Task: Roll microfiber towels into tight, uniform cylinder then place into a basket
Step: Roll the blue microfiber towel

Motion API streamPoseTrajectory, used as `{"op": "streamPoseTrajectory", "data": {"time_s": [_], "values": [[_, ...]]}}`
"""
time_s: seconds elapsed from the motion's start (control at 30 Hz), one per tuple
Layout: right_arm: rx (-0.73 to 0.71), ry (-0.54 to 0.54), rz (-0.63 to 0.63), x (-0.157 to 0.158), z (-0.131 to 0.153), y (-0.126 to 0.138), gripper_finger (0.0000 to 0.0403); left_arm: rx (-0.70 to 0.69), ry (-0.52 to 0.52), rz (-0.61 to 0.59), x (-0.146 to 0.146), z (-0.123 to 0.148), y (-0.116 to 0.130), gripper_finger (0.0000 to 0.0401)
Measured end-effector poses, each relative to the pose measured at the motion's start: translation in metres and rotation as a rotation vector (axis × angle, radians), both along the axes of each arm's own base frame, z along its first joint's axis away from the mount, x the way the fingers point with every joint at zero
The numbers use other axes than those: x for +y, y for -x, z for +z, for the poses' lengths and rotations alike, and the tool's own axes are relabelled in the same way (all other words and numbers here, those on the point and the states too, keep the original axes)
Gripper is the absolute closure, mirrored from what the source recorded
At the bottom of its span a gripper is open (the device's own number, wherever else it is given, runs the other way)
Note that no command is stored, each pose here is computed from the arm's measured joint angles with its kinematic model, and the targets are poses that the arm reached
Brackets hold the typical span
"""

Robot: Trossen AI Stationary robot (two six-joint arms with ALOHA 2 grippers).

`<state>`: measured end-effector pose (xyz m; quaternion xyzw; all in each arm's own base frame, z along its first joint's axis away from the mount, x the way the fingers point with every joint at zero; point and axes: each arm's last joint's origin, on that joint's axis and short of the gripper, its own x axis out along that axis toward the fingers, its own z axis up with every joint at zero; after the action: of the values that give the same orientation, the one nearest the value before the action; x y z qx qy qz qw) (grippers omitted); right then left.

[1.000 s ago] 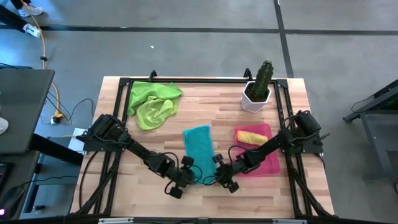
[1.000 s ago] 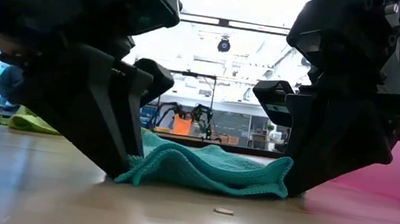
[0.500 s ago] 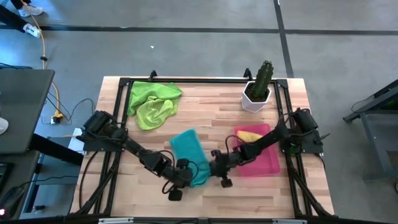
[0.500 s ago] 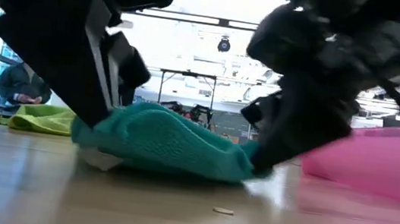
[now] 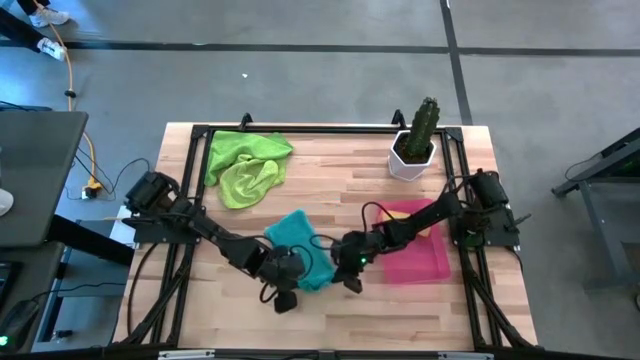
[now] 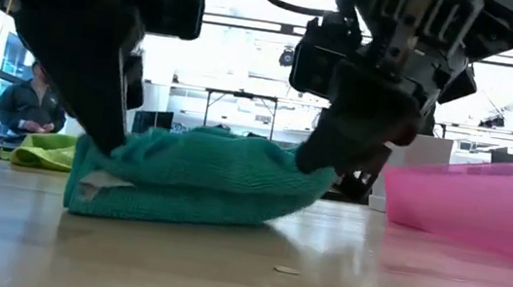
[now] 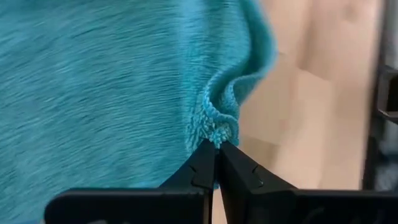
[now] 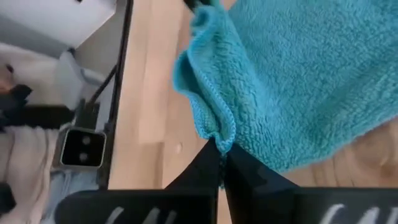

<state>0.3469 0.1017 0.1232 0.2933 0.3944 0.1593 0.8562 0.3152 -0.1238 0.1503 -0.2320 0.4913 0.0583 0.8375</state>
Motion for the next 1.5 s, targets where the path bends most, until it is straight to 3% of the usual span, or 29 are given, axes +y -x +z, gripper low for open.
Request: {"op": "streamPoseTrajectory", "data": {"time_s": [0.17, 0.4, 0.53, 0.7, 0.83, 0.93, 1.07, 1.2, 1.5], "values": [[0.025, 0.083, -0.172, -0.011, -0.003, -0.002, 0.0403, 0.065, 0.010, 0.077, 0.005, -0.004, 0.003, 0.0397], [-0.011, 0.152, -0.245, -0.029, -0.002, -0.007, 0.0402, 0.083, -0.002, 0.106, 0.007, -0.005, 0.004, 0.0397], [-0.050, 0.240, -0.179, -0.030, -0.002, -0.007, 0.0384, 0.098, -0.017, 0.112, 0.008, -0.006, 0.006, 0.0397], [-0.087, 0.328, -0.084, -0.026, -0.003, -0.005, 0.0327, 0.123, -0.032, 0.111, 0.008, -0.007, 0.008, 0.0398], [-0.082, 0.289, -0.045, -0.030, 0.005, -0.003, 0.0292, 0.126, -0.046, 0.118, 0.009, -0.007, 0.009, 0.0398], [-0.166, 0.307, 0.016, -0.026, 0.017, -0.002, 0.0286, 0.129, -0.058, 0.123, 0.009, -0.008, 0.009, 0.0398], [-0.323, 0.533, 0.198, -0.004, 0.020, 0.001, 0.0286, 0.135, -0.069, 0.128, 0.010, -0.008, 0.010, 0.0398], [-0.347, 0.772, 0.218, 0.006, 0.011, 0.003, 0.0285, 0.135, -0.069, 0.129, 0.011, -0.008, 0.010, 0.0398], [-0.392, 0.745, 0.274, 0.011, 0.007, 0.002, 0.0231, 0.142, -0.057, 0.151, 0.011, -0.008, 0.010, 0.0398]]}}
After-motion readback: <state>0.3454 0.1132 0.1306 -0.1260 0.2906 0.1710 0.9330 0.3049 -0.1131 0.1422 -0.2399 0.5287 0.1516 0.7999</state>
